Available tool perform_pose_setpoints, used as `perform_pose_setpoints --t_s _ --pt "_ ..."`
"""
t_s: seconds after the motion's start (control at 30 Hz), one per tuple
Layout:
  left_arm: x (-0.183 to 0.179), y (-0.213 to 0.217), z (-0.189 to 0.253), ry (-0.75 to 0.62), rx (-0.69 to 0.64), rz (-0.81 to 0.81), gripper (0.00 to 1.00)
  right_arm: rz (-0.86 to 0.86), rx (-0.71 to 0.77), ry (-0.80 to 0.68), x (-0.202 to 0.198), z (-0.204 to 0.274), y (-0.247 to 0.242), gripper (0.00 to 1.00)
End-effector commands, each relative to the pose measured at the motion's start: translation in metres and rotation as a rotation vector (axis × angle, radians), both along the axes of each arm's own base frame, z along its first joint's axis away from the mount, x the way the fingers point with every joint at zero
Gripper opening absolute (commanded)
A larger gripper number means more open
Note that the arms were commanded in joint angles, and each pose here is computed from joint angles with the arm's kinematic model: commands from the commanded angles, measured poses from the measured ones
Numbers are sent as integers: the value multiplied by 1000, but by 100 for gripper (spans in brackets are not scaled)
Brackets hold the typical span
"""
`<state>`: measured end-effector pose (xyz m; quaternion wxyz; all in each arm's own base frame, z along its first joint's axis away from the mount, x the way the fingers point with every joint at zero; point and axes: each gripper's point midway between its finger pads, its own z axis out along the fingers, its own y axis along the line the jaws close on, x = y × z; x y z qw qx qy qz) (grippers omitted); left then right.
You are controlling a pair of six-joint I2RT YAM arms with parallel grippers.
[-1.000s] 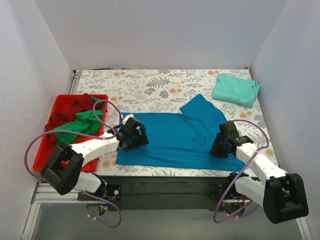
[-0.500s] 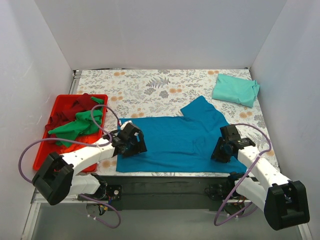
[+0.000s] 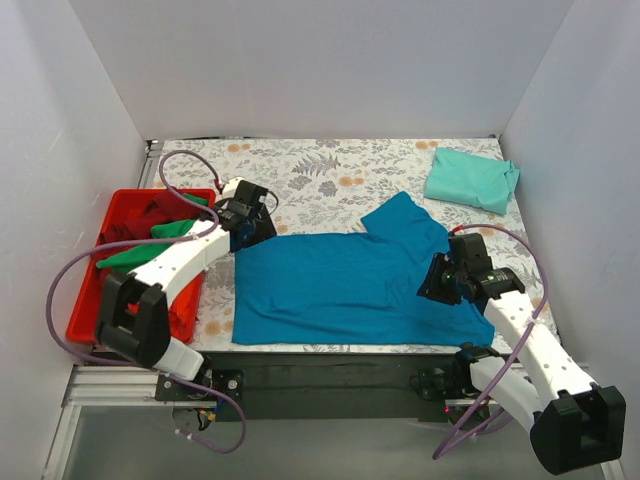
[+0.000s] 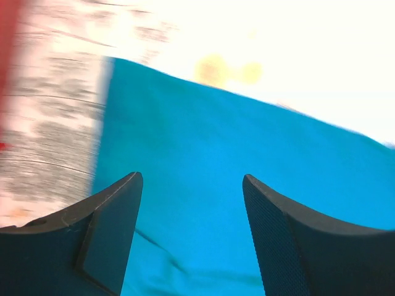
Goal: Fold and stack the t-shirts
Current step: Fold the tshirt
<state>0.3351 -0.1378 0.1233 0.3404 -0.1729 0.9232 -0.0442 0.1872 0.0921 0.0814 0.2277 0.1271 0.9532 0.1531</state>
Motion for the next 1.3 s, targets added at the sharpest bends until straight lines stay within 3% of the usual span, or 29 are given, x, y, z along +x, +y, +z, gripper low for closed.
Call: perform_pose_setpoints --t_s 0.0,0.2,0.33,0.93,1.13,1.27 --pt "13 44 -24 46 170 61 64 71 -1 -104 11 26 4 39" --pt "39 63 -39 53 272 113 61 94 -20 -144 14 34 2 39" --pt "53 72 -46 63 289 129 49 106 -23 -128 11 27 2 39" --pt "71 77 -84 132 259 121 47 130 -15 -104 -1 12 2 39" --pt "70 78 -92 144 269 108 39 133 -37 -122 14 24 2 39" --pt "68 80 -100 163 280 99 28 122 -78 -176 42 47 0 39"
